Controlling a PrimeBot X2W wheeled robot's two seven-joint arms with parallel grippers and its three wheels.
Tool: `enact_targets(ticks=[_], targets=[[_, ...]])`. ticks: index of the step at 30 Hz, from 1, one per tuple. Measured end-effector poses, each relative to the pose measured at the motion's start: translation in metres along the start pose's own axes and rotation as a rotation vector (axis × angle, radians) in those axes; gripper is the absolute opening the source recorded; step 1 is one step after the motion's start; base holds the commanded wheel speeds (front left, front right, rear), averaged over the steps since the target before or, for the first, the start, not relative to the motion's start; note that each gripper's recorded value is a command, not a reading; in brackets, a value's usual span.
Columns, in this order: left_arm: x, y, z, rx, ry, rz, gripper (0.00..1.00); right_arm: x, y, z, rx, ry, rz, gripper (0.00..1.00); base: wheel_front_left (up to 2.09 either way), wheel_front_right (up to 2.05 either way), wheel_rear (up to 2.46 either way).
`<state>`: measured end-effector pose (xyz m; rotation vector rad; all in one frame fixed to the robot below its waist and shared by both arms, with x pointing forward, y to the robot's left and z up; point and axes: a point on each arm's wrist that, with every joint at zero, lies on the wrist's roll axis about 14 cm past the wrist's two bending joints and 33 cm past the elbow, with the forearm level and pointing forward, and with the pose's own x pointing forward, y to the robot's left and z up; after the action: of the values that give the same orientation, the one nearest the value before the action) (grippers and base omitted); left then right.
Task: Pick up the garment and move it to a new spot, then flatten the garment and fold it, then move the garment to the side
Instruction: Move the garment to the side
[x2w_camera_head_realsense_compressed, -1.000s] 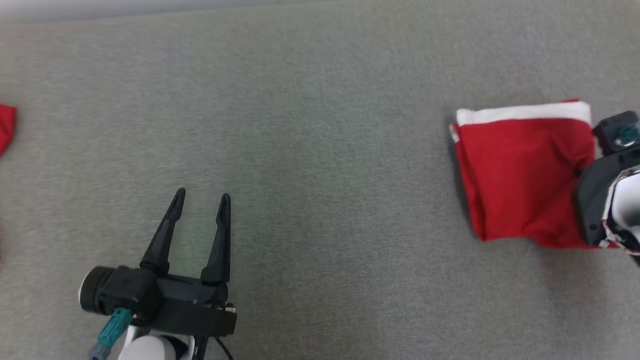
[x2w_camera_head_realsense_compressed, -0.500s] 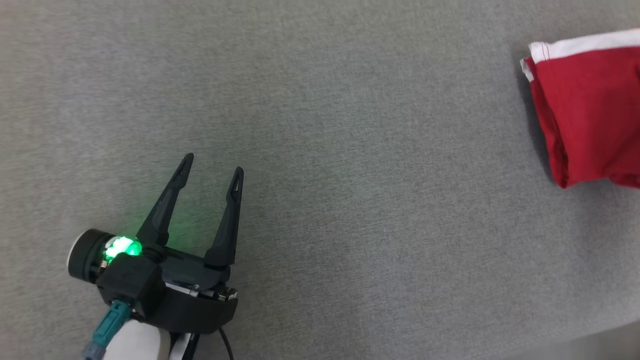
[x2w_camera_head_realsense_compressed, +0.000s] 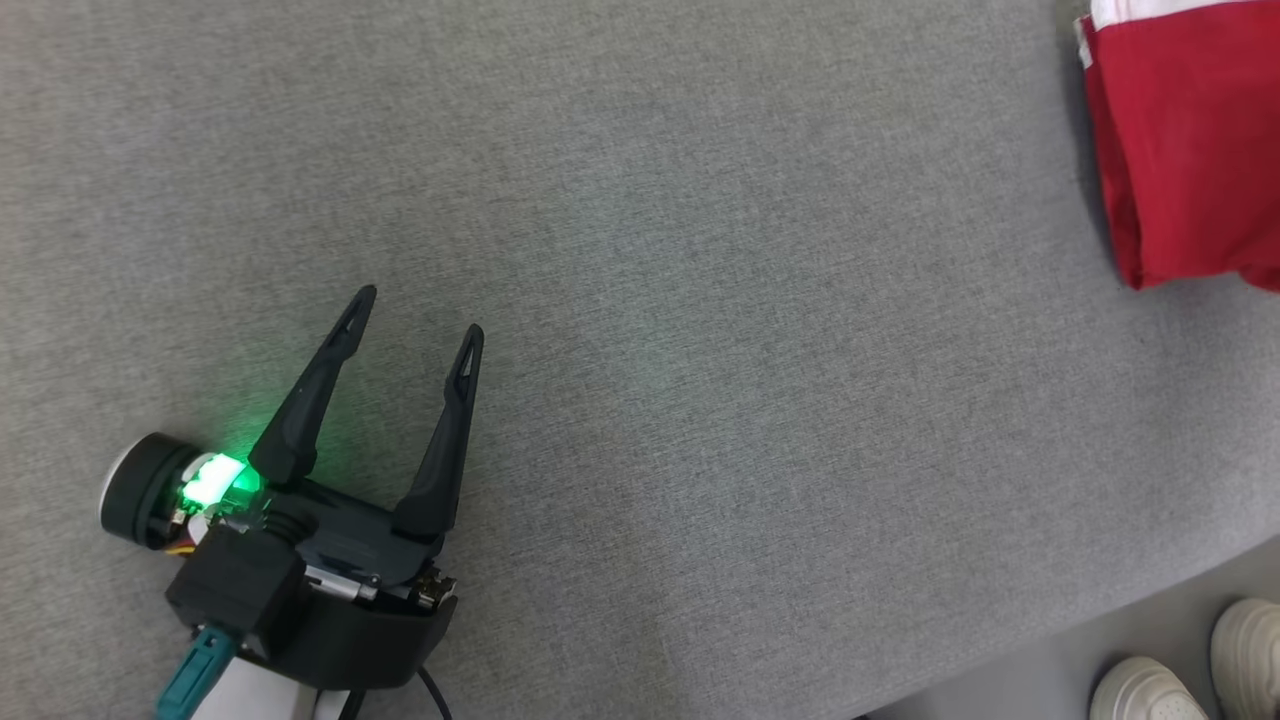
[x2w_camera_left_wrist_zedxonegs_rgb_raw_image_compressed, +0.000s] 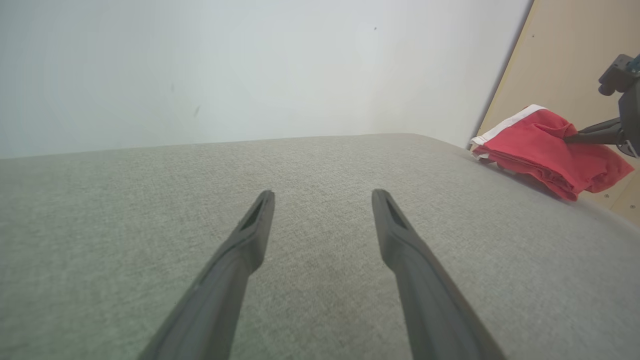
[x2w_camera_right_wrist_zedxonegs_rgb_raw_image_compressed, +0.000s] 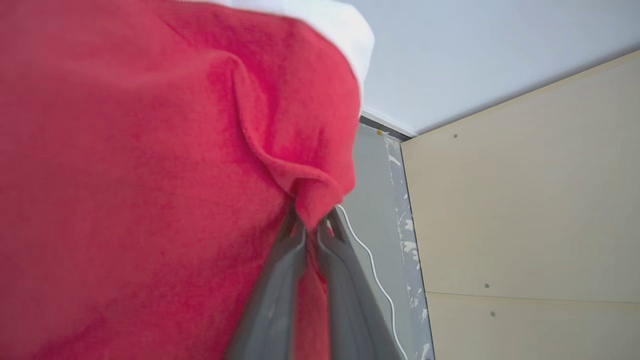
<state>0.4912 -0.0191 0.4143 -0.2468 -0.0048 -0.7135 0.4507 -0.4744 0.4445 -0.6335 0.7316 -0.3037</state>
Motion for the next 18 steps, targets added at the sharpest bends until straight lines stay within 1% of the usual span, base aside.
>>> enact_targets(ticks=[2, 6, 12, 13, 15, 16, 17, 18], targets=[[0.001, -0.001, -0.002, -0.004, 0.001, -0.006, 1.0, 0.001, -0.005, 0.002, 0.001, -0.022, -0.014, 0.0, 0.0, 0.0, 0.0], [0.001, -0.001, -0.002, -0.002, 0.0, -0.008, 1.0, 0.002, 0.002, 0.006, -0.012, -0.051, -0.007, 0.0, 0.0, 0.0, 0.0], [-0.002, 0.0, 0.0, -0.001, 0.004, 0.002, 1.0, 0.003, -0.003, 0.017, -0.041, -0.101, -0.029, 0.0, 0.0, 0.0, 0.0], [-0.003, 0.0, 0.001, 0.0, 0.004, 0.004, 1.0, 0.003, -0.003, 0.019, -0.051, -0.111, -0.03, 0.15, 0.0, 0.0, 0.0], [-0.004, 0.0, 0.002, -0.002, 0.004, 0.008, 1.0, 0.003, -0.002, 0.022, -0.045, -0.124, -0.034, 0.6, 0.0, 0.0, 0.0], [-0.005, 0.0, 0.003, -0.003, 0.004, 0.011, 1.0, 0.002, -0.002, 0.023, -0.044, -0.128, -0.034, 0.87, 0.0, 0.0, 0.0], [-0.005, 0.0, 0.004, -0.003, 0.004, 0.015, 1.0, 0.002, -0.002, 0.025, -0.038, -0.136, -0.037, 1.0, 0.0, 0.0, 0.0], [-0.006, -0.001, 0.005, -0.004, 0.004, 0.017, 1.0, 0.001, -0.003, 0.026, -0.04, -0.14, -0.04, 1.0, 0.0, 0.0, 0.0]])
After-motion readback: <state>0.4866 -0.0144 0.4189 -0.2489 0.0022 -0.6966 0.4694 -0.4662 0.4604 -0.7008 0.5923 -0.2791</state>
